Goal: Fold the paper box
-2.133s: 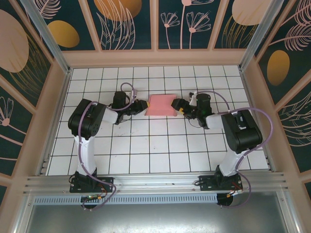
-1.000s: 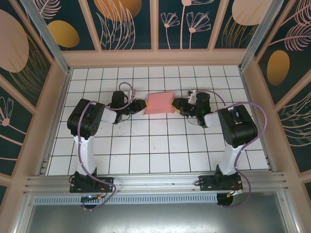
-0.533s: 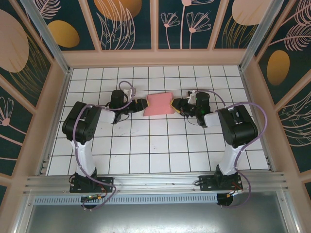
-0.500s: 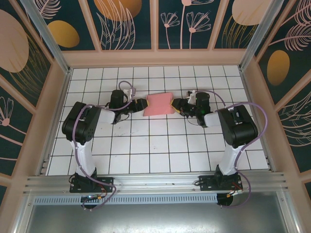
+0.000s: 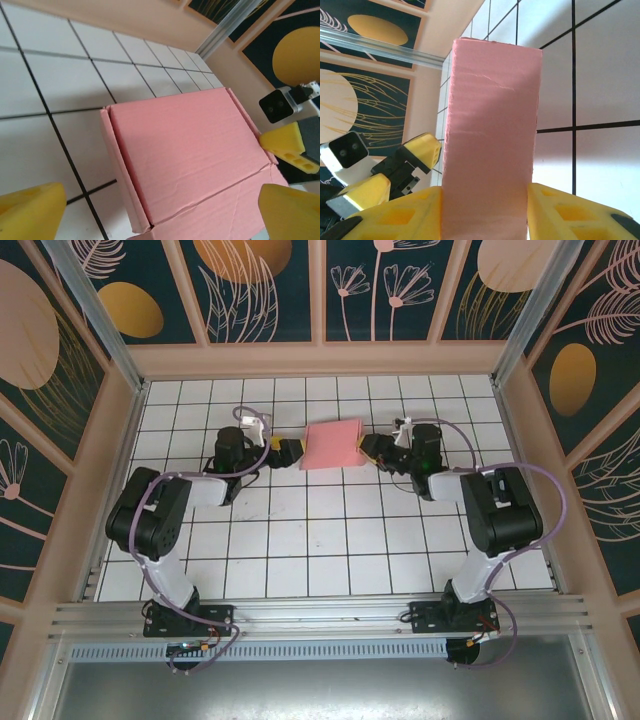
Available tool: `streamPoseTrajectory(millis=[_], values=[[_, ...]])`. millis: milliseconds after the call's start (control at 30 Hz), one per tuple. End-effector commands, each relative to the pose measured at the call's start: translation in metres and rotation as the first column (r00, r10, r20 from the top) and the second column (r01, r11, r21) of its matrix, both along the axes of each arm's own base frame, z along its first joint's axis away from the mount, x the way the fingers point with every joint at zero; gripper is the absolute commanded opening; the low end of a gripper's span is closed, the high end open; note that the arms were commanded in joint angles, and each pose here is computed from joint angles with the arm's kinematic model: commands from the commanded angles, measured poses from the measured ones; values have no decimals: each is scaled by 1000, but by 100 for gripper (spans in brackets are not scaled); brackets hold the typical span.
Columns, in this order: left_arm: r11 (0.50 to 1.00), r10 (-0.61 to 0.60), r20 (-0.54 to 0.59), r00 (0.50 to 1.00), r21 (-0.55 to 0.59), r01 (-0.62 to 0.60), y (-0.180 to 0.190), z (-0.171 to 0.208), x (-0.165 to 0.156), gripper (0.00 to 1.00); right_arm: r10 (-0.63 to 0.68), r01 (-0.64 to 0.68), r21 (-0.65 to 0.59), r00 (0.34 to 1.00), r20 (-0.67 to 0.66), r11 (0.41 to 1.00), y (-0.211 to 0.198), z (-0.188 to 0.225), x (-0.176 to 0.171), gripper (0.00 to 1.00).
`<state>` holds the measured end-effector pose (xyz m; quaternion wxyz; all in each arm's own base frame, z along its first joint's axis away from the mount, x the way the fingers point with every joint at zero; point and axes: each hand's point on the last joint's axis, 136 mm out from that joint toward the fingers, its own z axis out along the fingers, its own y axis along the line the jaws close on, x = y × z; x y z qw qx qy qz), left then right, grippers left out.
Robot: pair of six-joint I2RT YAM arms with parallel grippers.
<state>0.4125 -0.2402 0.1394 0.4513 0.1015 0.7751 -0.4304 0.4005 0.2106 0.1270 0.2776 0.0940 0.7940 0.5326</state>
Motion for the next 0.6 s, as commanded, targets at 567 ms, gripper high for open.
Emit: streamPoseTrajectory(millis=[567], values=[[665, -282, 837, 469, 523, -533, -32, 64, -59, 99, -46, 42, 54, 996, 75, 998, -24, 44, 0, 45]])
